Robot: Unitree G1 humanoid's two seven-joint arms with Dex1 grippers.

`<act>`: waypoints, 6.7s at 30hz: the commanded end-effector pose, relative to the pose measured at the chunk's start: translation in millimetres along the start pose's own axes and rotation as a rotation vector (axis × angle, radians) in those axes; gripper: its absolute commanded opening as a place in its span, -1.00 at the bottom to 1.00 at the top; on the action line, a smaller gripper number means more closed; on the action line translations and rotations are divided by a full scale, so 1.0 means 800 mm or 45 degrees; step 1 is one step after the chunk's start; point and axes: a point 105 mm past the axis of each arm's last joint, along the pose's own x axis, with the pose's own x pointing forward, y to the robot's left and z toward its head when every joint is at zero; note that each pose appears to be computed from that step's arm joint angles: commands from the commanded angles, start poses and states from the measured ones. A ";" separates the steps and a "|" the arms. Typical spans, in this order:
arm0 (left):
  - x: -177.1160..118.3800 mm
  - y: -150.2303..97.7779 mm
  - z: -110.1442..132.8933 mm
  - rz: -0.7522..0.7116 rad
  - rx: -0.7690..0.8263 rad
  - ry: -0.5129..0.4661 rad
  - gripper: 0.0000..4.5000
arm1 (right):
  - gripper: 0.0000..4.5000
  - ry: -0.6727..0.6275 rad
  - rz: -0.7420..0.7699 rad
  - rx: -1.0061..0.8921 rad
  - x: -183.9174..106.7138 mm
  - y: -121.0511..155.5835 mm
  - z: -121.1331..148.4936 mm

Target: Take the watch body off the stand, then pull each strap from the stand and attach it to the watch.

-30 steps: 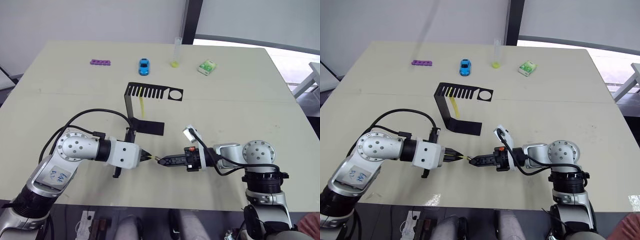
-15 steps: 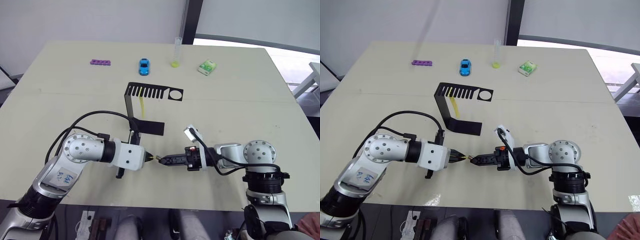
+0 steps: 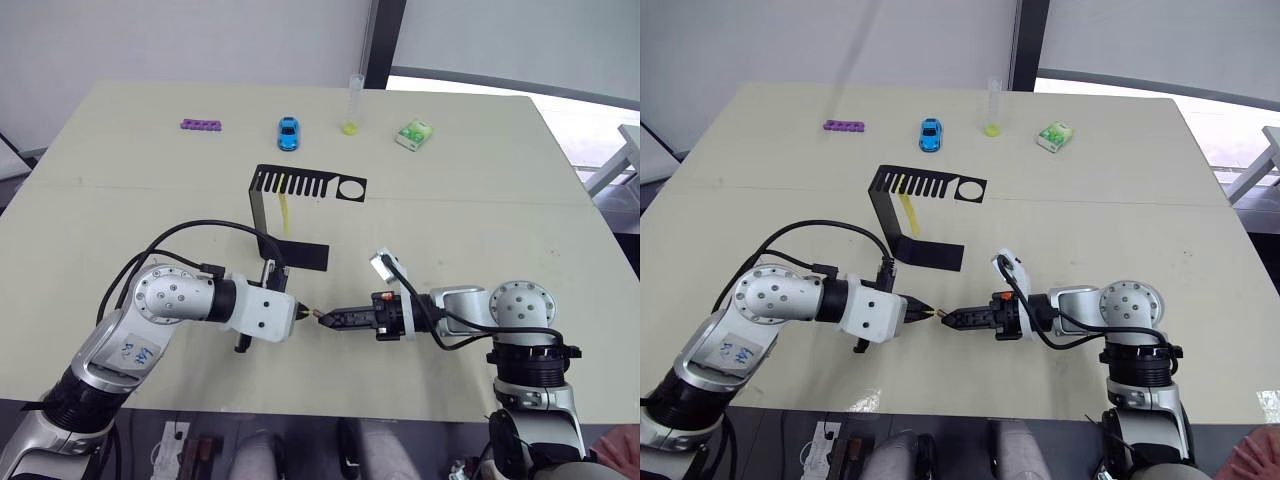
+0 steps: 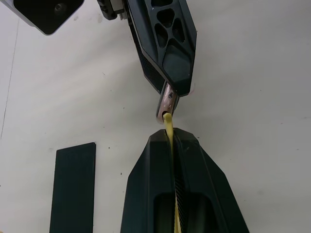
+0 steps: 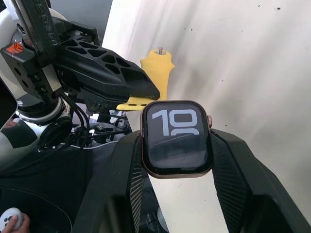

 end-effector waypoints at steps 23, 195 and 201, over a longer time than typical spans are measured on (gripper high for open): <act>0.016 0.009 0.037 -0.010 0.112 -0.073 -1.00 | -0.32 0.049 0.139 -0.043 0.013 0.026 -0.007; -0.200 -0.072 -0.084 1.123 -0.824 -0.072 1.00 | 0.98 -0.496 -0.483 -1.284 -0.115 -0.105 0.086; -0.172 -0.053 -0.060 1.244 -0.866 -0.153 1.00 | -0.07 -0.402 -0.254 -1.307 -0.024 -0.075 0.098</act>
